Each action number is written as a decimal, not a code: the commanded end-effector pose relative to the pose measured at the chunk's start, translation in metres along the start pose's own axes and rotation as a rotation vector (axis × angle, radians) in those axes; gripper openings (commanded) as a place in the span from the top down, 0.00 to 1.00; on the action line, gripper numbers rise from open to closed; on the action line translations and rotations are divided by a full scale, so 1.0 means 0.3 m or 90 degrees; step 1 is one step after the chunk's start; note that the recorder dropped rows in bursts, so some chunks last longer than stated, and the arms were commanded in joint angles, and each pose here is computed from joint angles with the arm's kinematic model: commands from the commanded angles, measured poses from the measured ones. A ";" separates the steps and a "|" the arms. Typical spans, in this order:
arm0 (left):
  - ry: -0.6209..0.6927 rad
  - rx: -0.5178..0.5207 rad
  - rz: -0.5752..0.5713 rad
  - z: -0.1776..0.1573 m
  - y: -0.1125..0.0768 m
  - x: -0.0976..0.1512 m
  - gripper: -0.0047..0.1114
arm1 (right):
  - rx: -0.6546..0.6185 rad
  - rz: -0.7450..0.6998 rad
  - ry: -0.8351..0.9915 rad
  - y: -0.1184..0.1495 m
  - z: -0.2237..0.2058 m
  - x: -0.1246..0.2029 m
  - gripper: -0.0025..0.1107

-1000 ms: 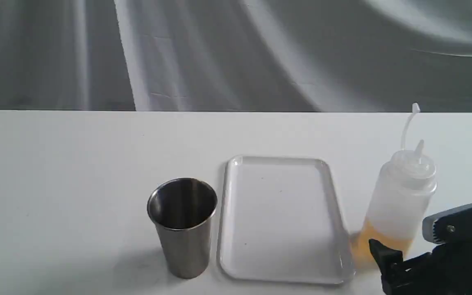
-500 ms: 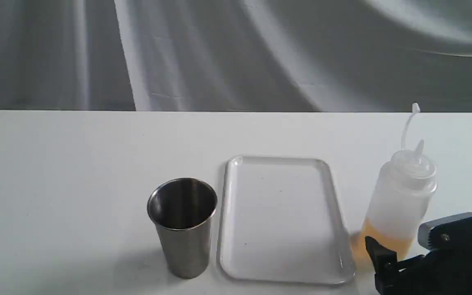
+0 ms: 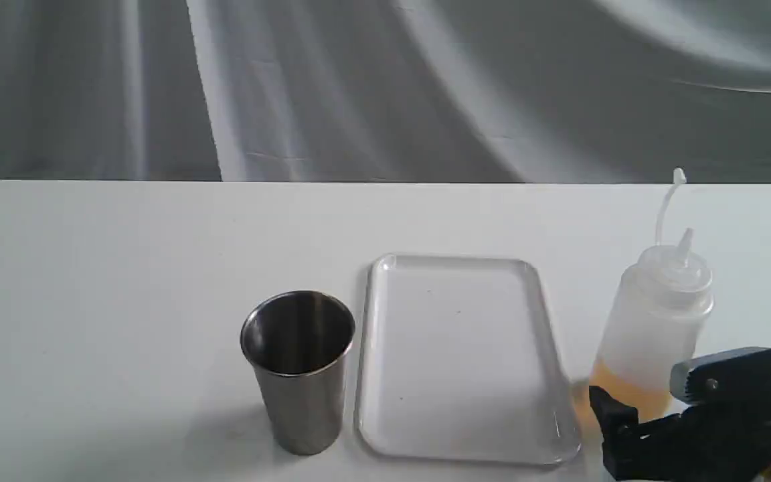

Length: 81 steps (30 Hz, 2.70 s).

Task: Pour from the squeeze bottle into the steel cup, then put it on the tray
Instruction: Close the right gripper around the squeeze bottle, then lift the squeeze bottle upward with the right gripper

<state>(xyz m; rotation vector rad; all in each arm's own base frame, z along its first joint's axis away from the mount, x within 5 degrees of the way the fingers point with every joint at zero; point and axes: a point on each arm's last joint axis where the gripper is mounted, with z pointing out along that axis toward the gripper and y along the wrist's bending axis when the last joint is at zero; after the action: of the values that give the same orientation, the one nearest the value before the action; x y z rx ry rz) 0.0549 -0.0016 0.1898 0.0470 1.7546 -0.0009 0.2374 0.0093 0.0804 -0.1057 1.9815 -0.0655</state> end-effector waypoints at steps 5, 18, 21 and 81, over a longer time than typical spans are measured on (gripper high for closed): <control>-0.004 -0.001 -0.005 0.001 0.000 0.002 0.96 | 0.006 0.002 -0.021 -0.001 0.048 -0.013 0.05; -0.004 -0.001 -0.003 0.001 0.000 0.002 0.96 | 0.023 0.008 -0.023 -0.007 0.095 -0.009 0.05; -0.004 -0.001 -0.003 0.001 0.000 0.002 0.96 | 0.023 0.009 -0.019 -0.006 0.104 -0.001 0.05; -0.004 -0.001 -0.003 0.001 0.000 0.002 0.96 | 0.044 -0.049 -0.209 -0.071 -0.203 -0.638 0.98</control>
<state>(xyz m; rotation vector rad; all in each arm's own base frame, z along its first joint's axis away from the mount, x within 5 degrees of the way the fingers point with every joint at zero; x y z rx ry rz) 0.0549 -0.0016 0.1898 0.0470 1.7546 -0.0009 0.2598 0.0079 0.2631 -0.1223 1.6792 -0.1429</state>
